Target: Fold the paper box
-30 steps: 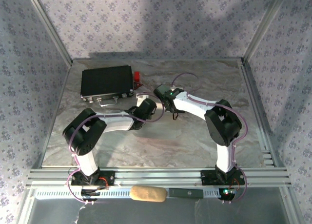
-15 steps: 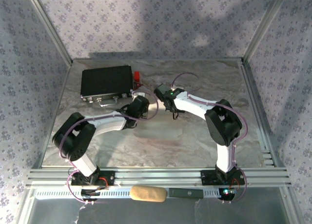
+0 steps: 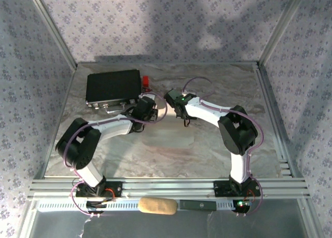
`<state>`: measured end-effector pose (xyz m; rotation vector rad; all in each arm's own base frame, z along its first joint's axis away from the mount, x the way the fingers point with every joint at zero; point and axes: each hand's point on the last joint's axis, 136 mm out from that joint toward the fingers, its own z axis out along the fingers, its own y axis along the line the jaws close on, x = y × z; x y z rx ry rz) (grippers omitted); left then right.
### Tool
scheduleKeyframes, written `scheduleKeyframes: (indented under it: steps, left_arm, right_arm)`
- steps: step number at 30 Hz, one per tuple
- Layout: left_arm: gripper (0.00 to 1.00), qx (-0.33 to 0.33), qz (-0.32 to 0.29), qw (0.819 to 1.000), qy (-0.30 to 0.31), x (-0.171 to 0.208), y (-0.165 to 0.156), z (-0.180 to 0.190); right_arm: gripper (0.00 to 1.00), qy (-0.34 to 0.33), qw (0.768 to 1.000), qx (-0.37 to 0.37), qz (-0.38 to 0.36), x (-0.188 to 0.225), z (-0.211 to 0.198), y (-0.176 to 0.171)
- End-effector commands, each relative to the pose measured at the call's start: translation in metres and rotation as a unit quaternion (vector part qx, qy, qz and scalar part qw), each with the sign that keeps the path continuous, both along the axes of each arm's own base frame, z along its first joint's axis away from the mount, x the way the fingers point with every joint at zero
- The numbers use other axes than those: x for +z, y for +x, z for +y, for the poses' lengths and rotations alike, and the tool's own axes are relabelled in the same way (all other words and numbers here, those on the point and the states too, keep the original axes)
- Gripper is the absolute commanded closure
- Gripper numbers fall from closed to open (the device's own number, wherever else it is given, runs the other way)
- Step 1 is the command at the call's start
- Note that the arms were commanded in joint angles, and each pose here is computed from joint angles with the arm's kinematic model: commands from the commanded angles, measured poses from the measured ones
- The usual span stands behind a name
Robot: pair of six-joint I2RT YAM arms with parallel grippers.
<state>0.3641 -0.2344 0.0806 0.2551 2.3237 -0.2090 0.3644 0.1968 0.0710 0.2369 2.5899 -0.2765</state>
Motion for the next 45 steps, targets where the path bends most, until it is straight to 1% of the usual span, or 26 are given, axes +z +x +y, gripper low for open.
scheduleKeyframes:
  steps: [1,3,7,10,12,16,19,22,26,28,29,31,32,35,36,38,45]
  left_arm:
    - [0.62,0.001,-0.01,1.0,0.011,0.008,0.013,-0.005]
    - [0.65,0.003,-0.007,1.0,0.022,0.003,0.018,-0.006]
    - [0.76,0.006,-0.005,0.999,0.031,-0.005,0.022,-0.006]
    - [0.92,0.006,-0.001,0.999,0.04,-0.009,0.023,-0.007]
    - [1.0,0.011,0.0,0.999,0.051,-0.012,0.024,-0.006]
    - [1.0,0.023,-0.005,0.996,0.088,-0.015,0.021,-0.003]
    - [1.0,0.05,-0.013,0.989,0.138,-0.017,0.019,0.004]
    - [1.0,0.062,-0.019,0.981,0.181,-0.02,0.016,0.007]
    - [1.0,0.069,-0.02,0.977,0.202,-0.024,0.013,0.006]
    - [1.0,0.056,-0.018,0.982,0.181,-0.025,0.012,0.0]
    - [0.95,0.046,-0.02,0.984,0.168,-0.023,0.011,-0.005]
    - [0.75,0.026,-0.017,0.991,0.13,-0.018,0.008,-0.015]
    - [0.69,0.01,-0.012,0.994,0.104,-0.015,0.007,-0.021]
    - [0.57,-0.026,-0.003,0.999,0.046,-0.009,0.003,-0.029]
    - [0.56,-0.033,0.002,0.999,0.029,-0.007,0.002,-0.029]
    - [0.56,-0.04,0.003,0.999,0.016,-0.005,0.002,-0.028]
    - [0.74,-0.029,0.0,0.999,0.02,-0.007,0.01,-0.019]
  right_arm:
    - [1.0,-0.012,0.999,0.009,0.033,-0.011,-0.003,-0.009]
    - [1.0,-0.011,0.999,0.009,0.033,-0.011,-0.002,-0.008]
    - [1.0,-0.01,0.999,0.01,0.031,-0.009,-0.002,-0.007]
    - [1.0,-0.011,0.999,0.01,0.033,-0.011,-0.002,-0.008]
    - [1.0,-0.012,0.999,0.01,0.033,-0.011,-0.003,-0.008]
    - [1.0,-0.011,0.999,0.007,0.032,-0.009,-0.003,-0.007]
    - [1.0,-0.01,0.999,0.006,0.032,-0.009,-0.003,-0.007]
    - [1.0,-0.009,0.999,0.006,0.033,-0.01,-0.003,-0.007]
    - [1.0,-0.007,0.999,0.006,0.035,-0.01,-0.003,-0.007]
    - [1.0,-0.005,0.999,0.006,0.037,-0.011,-0.002,-0.007]
    - [1.0,-0.005,0.999,0.006,0.038,-0.012,-0.002,-0.007]
    - [1.0,-0.004,0.999,0.006,0.039,-0.012,-0.003,-0.006]
    - [1.0,-0.002,0.999,0.005,0.039,-0.012,-0.003,-0.006]
    - [1.0,0.0,0.999,0.007,0.042,-0.014,-0.002,-0.005]
    - [1.0,-0.001,0.999,0.007,0.043,-0.014,-0.002,-0.005]
    - [1.0,0.001,0.999,0.007,0.044,-0.015,-0.001,-0.005]
    - [1.0,0.003,0.999,0.009,0.045,-0.016,0.0,-0.005]
